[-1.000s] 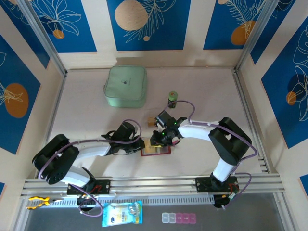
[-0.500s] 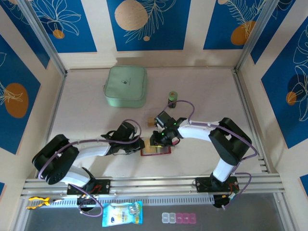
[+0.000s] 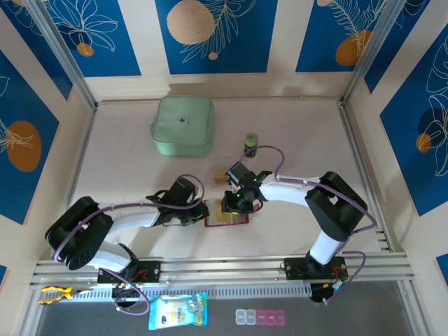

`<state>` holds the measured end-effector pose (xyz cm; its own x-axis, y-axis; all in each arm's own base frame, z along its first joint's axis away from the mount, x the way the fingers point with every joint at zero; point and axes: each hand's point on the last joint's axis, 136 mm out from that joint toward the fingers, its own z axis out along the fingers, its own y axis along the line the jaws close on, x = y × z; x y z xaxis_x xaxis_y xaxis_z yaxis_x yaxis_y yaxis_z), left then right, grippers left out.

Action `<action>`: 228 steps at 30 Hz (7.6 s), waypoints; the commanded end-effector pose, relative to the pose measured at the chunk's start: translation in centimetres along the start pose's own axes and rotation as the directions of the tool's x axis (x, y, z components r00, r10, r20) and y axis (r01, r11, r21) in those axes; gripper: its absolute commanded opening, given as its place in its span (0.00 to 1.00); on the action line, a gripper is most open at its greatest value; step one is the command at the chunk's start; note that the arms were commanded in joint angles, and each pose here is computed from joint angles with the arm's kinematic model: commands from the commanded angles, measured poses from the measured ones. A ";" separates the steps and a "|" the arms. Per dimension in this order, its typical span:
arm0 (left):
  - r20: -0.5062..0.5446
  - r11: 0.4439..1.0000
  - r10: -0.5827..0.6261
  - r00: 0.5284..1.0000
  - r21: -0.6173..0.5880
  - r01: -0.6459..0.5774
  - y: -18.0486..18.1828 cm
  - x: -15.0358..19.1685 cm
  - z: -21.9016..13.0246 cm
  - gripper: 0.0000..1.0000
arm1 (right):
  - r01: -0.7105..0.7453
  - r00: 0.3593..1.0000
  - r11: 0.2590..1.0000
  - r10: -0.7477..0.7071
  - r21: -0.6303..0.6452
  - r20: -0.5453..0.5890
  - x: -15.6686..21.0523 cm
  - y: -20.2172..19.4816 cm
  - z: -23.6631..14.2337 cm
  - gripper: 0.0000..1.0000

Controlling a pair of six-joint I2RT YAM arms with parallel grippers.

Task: Take the credit cards out of the card holder

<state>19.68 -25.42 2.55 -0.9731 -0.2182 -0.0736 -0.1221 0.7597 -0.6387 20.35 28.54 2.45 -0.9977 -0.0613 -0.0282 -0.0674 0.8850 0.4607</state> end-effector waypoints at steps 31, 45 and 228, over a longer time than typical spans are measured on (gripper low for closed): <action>-0.033 0.992 0.121 0.992 -0.027 -0.122 -3.8 -0.9 0.9 0.00 | -0.050 0.998 0.987 0.056 -0.156 0.035 -0.7 0.2 -3.5 0.26; -0.072 0.988 0.109 0.991 -0.098 -0.116 -1.2 0.1 1.6 0.00 | -0.075 0.997 0.980 0.074 -0.184 -0.014 -0.5 -0.1 -1.7 0.24; 0.158 0.996 0.034 0.987 -0.084 -0.020 2.6 -2.7 -8.1 0.05 | 0.993 0.113 0.114 -0.990 -0.010 -0.084 -16.0 3.5 -9.8 0.00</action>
<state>20.54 -18.28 7.39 -0.9315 -0.2905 -0.2188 -0.1168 0.8086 -0.5766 35.53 27.56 12.40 -0.0689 -0.9373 -0.3418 -0.9973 0.0562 0.0469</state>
